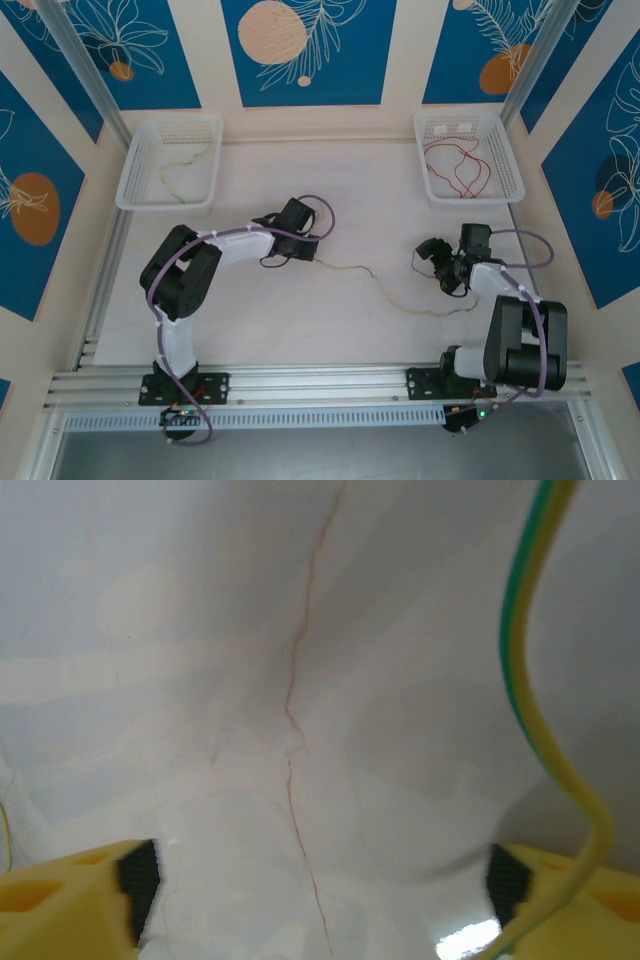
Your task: Untangle the cables
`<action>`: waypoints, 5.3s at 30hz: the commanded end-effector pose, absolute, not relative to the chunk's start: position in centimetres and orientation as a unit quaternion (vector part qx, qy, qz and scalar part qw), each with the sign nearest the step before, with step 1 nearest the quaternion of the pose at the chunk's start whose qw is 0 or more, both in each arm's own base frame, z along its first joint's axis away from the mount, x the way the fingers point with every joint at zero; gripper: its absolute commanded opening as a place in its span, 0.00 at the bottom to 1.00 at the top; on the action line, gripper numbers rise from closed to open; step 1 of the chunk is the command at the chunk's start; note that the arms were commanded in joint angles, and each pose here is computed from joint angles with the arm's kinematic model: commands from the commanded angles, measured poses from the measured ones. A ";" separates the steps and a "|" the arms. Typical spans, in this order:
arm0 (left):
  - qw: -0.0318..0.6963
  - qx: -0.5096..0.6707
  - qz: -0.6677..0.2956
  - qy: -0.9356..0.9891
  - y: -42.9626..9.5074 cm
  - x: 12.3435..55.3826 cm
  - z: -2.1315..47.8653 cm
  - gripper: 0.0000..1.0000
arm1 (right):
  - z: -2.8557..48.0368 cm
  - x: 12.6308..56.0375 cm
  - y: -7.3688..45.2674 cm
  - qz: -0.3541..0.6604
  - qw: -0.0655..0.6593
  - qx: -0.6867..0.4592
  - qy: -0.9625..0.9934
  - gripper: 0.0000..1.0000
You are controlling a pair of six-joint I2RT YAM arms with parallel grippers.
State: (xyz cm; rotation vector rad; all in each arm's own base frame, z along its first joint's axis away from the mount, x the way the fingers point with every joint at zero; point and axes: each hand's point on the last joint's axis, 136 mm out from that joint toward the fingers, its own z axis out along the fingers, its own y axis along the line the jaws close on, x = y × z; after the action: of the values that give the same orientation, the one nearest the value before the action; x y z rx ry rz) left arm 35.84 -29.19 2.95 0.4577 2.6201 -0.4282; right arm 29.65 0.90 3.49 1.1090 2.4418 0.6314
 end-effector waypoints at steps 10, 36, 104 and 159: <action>0.254 0.166 -0.174 0.937 -28.8 34.9 4.1 0.00 | 6.8 33.3 9.5 0.251 0.243 0.222 0.910 0.11; 0.400 0.124 -0.157 0.895 -24.0 33.9 16.1 0.36 | 8.4 35.6 18.0 0.185 0.255 0.095 0.944 0.00; 0.219 0.125 -0.225 0.941 -20.0 18.7 16.0 0.56 | 10.8 35.8 8.5 0.172 0.308 0.294 0.889 0.00; 0.348 0.050 -0.181 0.918 -16.3 30.6 12.1 0.00 | 6.1 8.8 38.5 0.325 0.076 -0.642 0.690 0.00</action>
State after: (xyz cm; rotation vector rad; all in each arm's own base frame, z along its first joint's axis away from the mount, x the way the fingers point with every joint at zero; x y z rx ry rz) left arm 30.58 -14.95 10.88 0.0647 2.4342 -0.3626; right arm 10.41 40.20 9.79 -1.7222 2.0238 1.1898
